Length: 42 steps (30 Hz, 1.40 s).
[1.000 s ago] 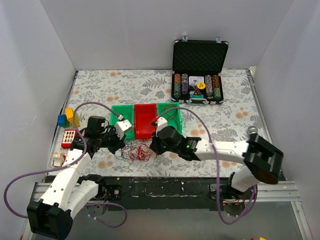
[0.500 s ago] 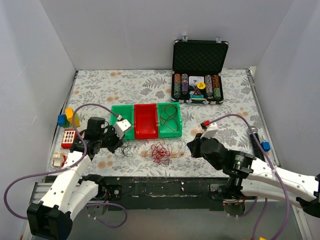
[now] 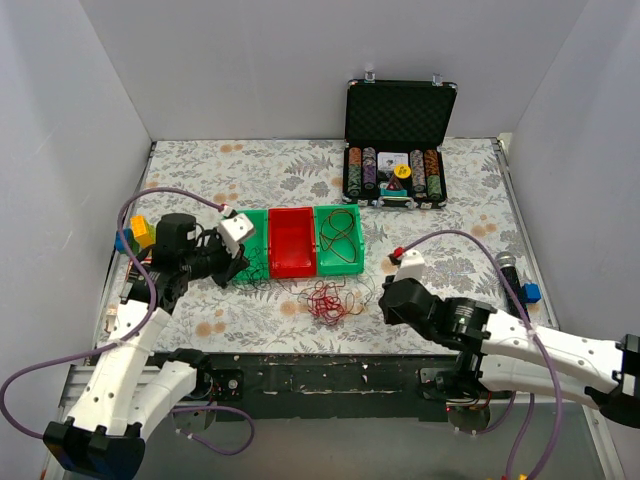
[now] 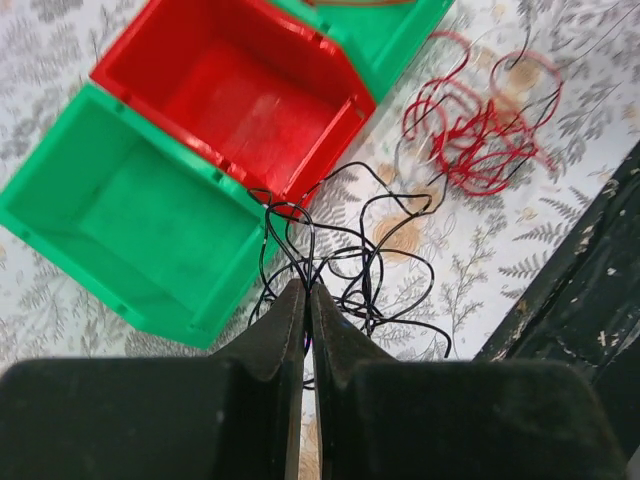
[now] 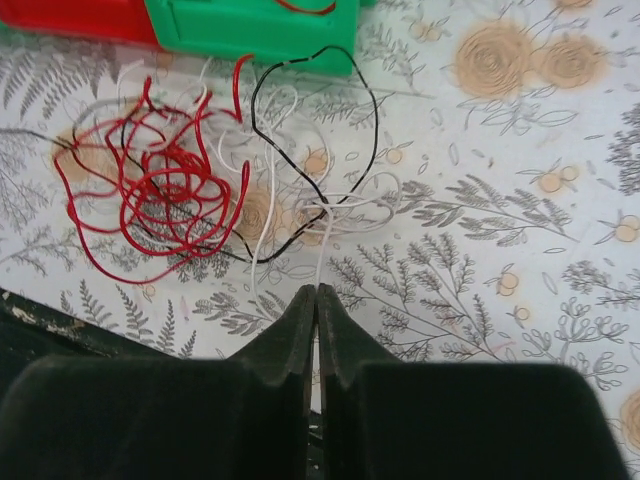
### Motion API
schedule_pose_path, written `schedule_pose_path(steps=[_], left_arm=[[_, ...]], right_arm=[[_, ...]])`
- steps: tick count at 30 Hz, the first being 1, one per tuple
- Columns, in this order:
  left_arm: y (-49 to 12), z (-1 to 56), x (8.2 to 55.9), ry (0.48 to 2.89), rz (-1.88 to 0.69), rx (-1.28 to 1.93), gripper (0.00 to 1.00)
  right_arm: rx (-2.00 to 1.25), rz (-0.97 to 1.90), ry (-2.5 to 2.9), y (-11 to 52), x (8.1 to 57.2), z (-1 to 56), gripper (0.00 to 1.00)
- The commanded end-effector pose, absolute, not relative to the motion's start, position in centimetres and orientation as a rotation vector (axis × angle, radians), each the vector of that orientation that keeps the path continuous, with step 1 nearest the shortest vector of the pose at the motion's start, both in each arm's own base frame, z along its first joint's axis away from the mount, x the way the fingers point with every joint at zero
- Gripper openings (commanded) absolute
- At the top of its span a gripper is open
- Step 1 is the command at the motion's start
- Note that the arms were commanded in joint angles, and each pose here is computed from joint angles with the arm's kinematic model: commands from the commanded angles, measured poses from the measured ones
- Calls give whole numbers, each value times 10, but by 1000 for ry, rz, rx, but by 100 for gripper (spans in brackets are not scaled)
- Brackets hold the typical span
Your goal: Untangle the cables
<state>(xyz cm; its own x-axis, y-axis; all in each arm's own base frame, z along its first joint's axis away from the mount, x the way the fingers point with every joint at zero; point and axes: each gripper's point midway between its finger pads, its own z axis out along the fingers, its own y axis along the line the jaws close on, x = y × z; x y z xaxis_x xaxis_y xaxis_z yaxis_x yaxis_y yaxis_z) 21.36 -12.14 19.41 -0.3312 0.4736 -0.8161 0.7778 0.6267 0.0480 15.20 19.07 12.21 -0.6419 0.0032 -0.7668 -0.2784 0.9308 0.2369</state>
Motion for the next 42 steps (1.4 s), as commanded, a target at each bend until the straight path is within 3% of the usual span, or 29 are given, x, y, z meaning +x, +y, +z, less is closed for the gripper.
schedule_pose_path(steps=[1,6,10,14,20,32,36,38,42], left_arm=[[-139,222,196,1938,-598,1019,3],[-139,212,186,1950,-618,1046,4],[-140,211,181,1944,-642,1059,4],[-142,218,182,1927,-650,1052,5],[-143,223,181,1922,-653,1050,5],[-140,228,183,1911,-621,1053,5],[-141,229,183,1909,-627,1052,6],[-141,233,183,1903,-625,1051,5],[-139,241,186,1892,-596,1032,5]], right_arm=[[-340,523,2252,225,145,128,16],[-376,638,2058,249,159,186,41],[-498,744,1919,280,161,224,50],[-689,884,1792,331,151,240,53],[-878,1001,1677,387,136,219,58],[-960,992,1623,431,139,182,58],[-923,919,1676,436,153,164,52],[-884,862,1712,431,162,152,42],[-888,820,1793,422,161,126,7]])
